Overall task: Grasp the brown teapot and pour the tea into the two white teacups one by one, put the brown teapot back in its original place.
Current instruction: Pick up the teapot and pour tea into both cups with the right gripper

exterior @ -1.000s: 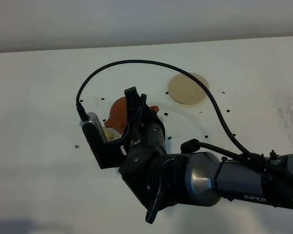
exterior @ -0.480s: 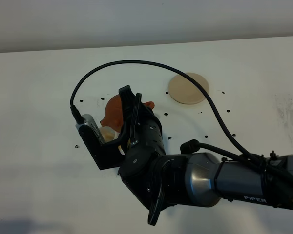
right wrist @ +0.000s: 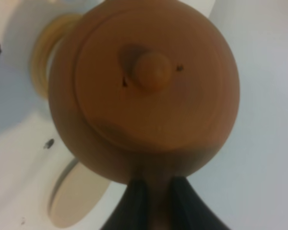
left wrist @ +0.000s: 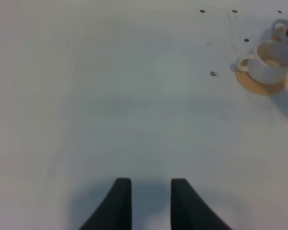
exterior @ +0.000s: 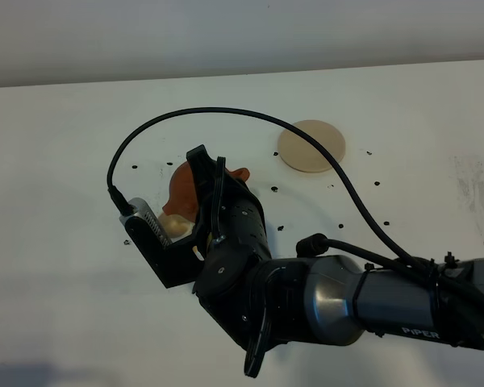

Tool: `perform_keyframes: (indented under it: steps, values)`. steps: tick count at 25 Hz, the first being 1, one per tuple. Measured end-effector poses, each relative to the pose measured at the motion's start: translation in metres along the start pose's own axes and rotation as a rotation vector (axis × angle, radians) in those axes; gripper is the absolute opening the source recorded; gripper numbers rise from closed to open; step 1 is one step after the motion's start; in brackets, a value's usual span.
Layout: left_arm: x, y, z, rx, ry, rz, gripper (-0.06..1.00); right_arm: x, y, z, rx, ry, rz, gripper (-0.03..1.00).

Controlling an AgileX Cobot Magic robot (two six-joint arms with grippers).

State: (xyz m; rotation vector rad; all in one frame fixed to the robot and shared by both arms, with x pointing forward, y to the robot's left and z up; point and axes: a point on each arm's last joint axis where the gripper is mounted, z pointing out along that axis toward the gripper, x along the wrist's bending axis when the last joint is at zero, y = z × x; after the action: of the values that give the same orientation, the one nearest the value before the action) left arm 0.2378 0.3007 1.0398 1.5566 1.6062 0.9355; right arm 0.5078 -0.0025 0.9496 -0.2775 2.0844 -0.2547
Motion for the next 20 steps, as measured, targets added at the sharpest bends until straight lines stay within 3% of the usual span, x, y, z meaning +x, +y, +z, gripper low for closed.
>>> perform_keyframes:
  steps: [20]
  values:
    - [0.0000, 0.0000, 0.0000, 0.000, 0.000, 0.000, 0.22, -0.0062, 0.0009, -0.0001, -0.008, -0.068, -0.089, 0.09]
